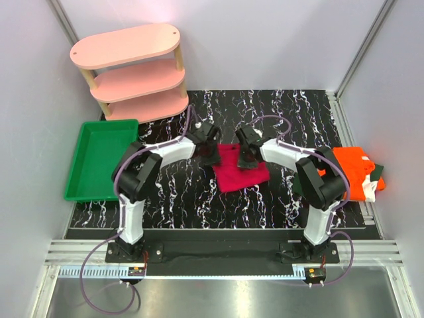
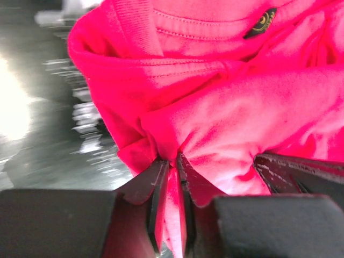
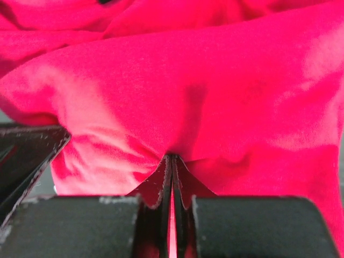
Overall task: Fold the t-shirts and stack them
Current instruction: Smooth out wrinkles on the folded tshirt
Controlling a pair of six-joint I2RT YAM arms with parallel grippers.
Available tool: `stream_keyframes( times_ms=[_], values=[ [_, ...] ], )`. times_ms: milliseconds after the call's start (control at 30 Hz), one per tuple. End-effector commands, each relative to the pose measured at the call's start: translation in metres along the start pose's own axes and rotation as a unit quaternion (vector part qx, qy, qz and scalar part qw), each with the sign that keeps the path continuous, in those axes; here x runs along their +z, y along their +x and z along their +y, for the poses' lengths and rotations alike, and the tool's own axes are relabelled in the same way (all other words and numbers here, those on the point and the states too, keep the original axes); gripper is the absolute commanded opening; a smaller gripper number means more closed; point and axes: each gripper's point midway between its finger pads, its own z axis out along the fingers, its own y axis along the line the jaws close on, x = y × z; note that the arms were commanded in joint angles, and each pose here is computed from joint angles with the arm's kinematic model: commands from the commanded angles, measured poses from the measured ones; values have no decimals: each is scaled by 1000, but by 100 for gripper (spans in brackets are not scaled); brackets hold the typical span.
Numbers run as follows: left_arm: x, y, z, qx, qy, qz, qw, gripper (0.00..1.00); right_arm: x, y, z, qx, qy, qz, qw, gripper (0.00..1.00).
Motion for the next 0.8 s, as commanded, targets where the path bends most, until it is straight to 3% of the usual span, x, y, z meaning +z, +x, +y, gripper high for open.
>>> stream_keyframes(
  times_ms=[0, 367, 433, 500, 533, 667, 767],
  values=[
    [-5, 22, 79, 4, -118, 28, 993, 23, 22, 57, 18, -22, -26, 89, 995, 4],
    [-10, 0, 79, 15, -109, 16, 994, 31, 16, 69, 62, -47, -69, 94, 992, 5],
    [-14, -2, 77, 16, -107, 11, 994, 35, 11, 56, 58, -47, -53, 64, 995, 7],
    [-25, -9, 72, 15, -101, -6, 995, 38, -1, 34, 51, -45, -32, 15, 998, 16],
    [-29, -11, 71, 17, -101, -11, 995, 39, -7, 24, 48, -42, -26, -3, 999, 27],
    [-58, -23, 56, 18, -77, -44, 996, 41, -38, -16, 38, -14, -17, -61, 998, 45],
    [-70, -25, 51, 19, -65, -53, 996, 42, -60, -31, 27, -4, -1, -94, 996, 50]
  ],
)
